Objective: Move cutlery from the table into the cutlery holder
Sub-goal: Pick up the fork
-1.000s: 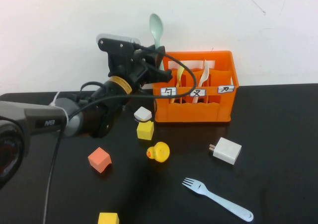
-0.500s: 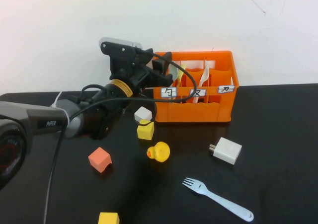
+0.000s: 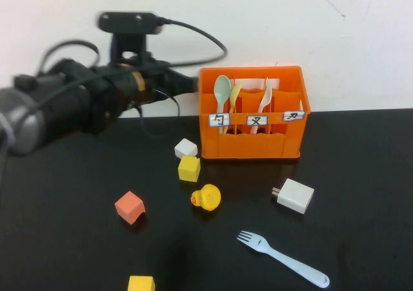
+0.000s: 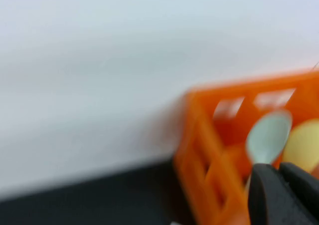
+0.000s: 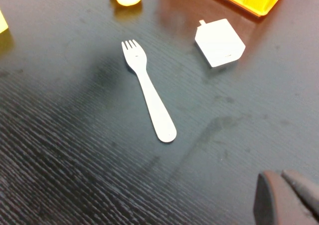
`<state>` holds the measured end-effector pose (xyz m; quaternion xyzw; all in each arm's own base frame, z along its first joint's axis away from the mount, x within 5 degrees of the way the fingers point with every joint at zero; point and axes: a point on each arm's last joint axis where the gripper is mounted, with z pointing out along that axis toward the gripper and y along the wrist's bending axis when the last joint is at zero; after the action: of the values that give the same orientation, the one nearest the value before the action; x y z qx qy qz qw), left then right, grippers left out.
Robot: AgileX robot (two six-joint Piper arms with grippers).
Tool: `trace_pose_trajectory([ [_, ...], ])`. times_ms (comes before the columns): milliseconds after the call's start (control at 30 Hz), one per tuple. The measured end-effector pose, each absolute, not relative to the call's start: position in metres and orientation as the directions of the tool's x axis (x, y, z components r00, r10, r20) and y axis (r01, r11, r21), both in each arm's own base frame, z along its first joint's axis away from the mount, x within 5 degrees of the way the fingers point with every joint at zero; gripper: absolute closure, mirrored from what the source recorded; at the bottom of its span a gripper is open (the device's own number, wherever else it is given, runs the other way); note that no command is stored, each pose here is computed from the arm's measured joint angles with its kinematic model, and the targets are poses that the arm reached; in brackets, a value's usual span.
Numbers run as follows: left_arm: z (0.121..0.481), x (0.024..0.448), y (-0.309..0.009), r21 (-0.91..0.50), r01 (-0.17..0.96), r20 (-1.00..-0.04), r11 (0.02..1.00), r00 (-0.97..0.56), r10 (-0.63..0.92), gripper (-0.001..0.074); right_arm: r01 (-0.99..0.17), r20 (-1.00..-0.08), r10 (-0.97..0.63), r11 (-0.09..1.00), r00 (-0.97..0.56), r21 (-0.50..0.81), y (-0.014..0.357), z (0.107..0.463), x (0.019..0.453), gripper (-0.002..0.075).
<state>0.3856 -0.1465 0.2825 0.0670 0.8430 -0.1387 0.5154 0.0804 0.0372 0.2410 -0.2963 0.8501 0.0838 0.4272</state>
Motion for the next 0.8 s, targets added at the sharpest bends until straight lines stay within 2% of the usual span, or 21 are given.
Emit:
trace_pose_trajectory([
  [133, 0.311, 0.355, -0.13, -0.165, 0.142, -0.823, 0.976, -0.565, -0.057, 0.0734, -0.572, -0.778, -0.431, 0.812, -0.457, -0.114, 0.037, 0.241, 0.081, 0.0728],
  [233, 0.326, 0.325, -0.117, -0.19, 0.097, -0.799, 0.977, -0.594, -0.097, 0.0735, -0.572, -0.779, -0.43, 0.812, -0.457, -0.113, 0.037, 0.241, 0.081, 0.0728],
  [367, 0.329, 0.275, -0.099, -0.241, 0.09, -0.793, 0.966, -0.592, -0.143, 0.0735, -0.575, -0.778, -0.435, 0.809, -0.453, -0.118, 0.037, 0.241, 0.081, 0.0728],
  [533, 0.316, 0.21, -0.075, -0.271, 0.101, -0.805, 0.957, -0.569, -0.168, 0.0736, -0.617, -0.778, -0.473, 0.774, -0.414, -0.143, 0.039, 0.242, 0.08, 0.0728],
  [700, 0.305, 0.161, -0.056, -0.288, 0.113, -0.828, 0.951, -0.528, -0.188, 0.0736, -0.69, -0.782, -0.515, 0.707, -0.352, -0.155, 0.045, 0.242, 0.078, 0.0728],
  [800, 0.306, 0.137, -0.047, -0.317, 0.112, -0.835, 0.942, -0.504, -0.221, 0.0736, -0.717, -0.757, -0.531, 0.687, -0.381, -0.121, 0.047, 0.238, 0.083, 0.0728],
])
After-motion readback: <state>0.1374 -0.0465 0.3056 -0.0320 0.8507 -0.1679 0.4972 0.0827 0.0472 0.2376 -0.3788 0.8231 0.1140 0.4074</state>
